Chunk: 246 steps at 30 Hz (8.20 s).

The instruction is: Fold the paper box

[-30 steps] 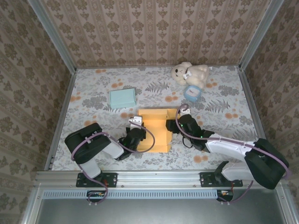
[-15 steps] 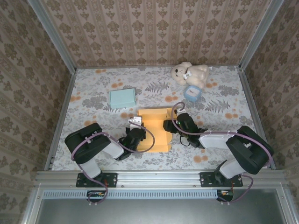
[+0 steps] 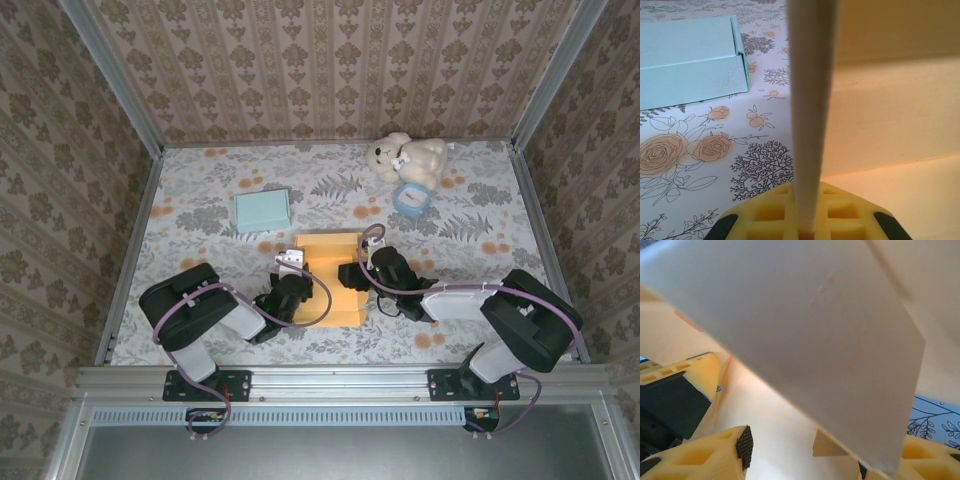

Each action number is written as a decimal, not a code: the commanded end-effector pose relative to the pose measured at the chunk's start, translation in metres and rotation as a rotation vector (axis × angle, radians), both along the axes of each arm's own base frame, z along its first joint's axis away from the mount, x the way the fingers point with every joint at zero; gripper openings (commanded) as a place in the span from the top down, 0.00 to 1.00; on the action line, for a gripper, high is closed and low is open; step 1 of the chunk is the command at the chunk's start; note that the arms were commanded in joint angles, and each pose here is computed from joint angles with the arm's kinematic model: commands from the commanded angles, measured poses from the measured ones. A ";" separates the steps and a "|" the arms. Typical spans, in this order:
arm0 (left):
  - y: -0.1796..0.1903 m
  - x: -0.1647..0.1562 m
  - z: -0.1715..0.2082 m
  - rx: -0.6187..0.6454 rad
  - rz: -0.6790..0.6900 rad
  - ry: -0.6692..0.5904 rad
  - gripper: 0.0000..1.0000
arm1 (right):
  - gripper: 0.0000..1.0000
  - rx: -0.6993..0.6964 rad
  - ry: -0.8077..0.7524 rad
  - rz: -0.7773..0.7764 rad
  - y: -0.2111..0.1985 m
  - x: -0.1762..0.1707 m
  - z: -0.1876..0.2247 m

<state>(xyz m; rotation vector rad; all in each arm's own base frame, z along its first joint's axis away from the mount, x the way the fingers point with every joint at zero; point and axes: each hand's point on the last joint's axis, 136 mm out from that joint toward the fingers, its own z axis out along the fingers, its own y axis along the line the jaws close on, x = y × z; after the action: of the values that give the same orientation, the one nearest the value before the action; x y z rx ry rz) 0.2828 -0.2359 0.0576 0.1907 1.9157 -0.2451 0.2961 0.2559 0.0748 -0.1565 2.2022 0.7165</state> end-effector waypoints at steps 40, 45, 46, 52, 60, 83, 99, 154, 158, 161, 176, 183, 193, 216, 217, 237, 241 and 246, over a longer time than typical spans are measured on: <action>0.017 -0.013 -0.006 -0.134 -0.190 0.100 1.00 | 0.42 -0.319 -0.230 -0.024 -0.080 -0.017 0.060; 0.018 -0.012 -0.005 -0.137 -0.187 0.101 1.00 | 0.43 -0.275 -0.222 0.056 -0.064 -0.021 0.056; 0.018 -0.012 -0.005 -0.138 -0.187 0.101 1.00 | 0.43 -0.266 -0.220 0.069 -0.061 -0.022 0.055; 0.018 -0.012 -0.006 -0.140 -0.185 0.107 1.00 | 0.43 -0.246 -0.208 0.112 -0.051 -0.023 0.050; 0.017 -0.011 -0.005 -0.138 -0.187 0.107 1.00 | 0.44 -0.228 -0.201 0.175 -0.038 -0.026 0.045; 0.016 -0.011 -0.010 -0.129 -0.185 0.119 1.00 | 0.44 -0.222 -0.202 0.342 0.005 -0.038 0.034; 0.008 -0.013 -0.009 -0.059 -0.164 0.096 1.00 | 0.57 -0.308 -0.280 0.190 0.008 -0.011 0.045; -0.017 -0.042 0.011 -0.077 -0.239 0.125 1.00 | 0.70 -0.379 -0.363 -0.070 -0.007 0.055 0.020; -0.001 -0.034 0.012 -0.027 -0.104 0.144 1.00 | 0.70 -0.418 -0.352 -0.104 -0.012 0.054 0.015; 0.019 -0.030 0.012 0.016 0.029 0.163 1.00 | 0.64 -0.444 -0.324 -0.138 -0.020 0.050 0.010; 0.037 -0.026 0.012 0.053 0.161 0.192 1.00 | 0.58 -0.233 -0.205 0.008 0.009 0.026 0.006; 0.039 -0.026 0.011 0.060 0.176 0.199 1.00 | 0.57 -0.175 -0.171 0.058 0.017 0.017 0.008; 0.039 -0.027 0.011 0.057 0.176 0.205 1.00 | 0.60 -0.149 -0.172 0.088 0.017 0.008 0.011; 0.024 -0.028 0.013 0.014 0.113 0.219 1.00 | 0.65 -0.245 -0.204 0.065 0.024 0.033 -0.001; 0.024 -0.028 0.012 0.014 0.111 0.220 1.00 | 0.66 -0.244 -0.205 0.064 0.025 0.035 -0.001; 0.065 -0.033 0.019 0.057 0.353 0.181 1.00 | 0.74 -0.820 -0.208 -0.553 -0.091 0.053 -0.001; 0.065 -0.033 0.020 0.058 0.354 0.177 1.00 | 0.74 -0.819 -0.210 -0.559 -0.092 0.053 -0.001; 0.056 -0.033 0.020 0.048 0.322 0.178 1.00 | 0.68 -0.533 -0.173 -0.284 -0.033 0.054 -0.018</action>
<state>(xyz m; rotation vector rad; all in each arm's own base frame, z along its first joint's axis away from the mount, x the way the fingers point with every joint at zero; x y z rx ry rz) 0.2499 -0.2070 0.0742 -0.0865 2.1418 -0.1452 0.3477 0.2501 0.0768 -0.1423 2.1024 0.0023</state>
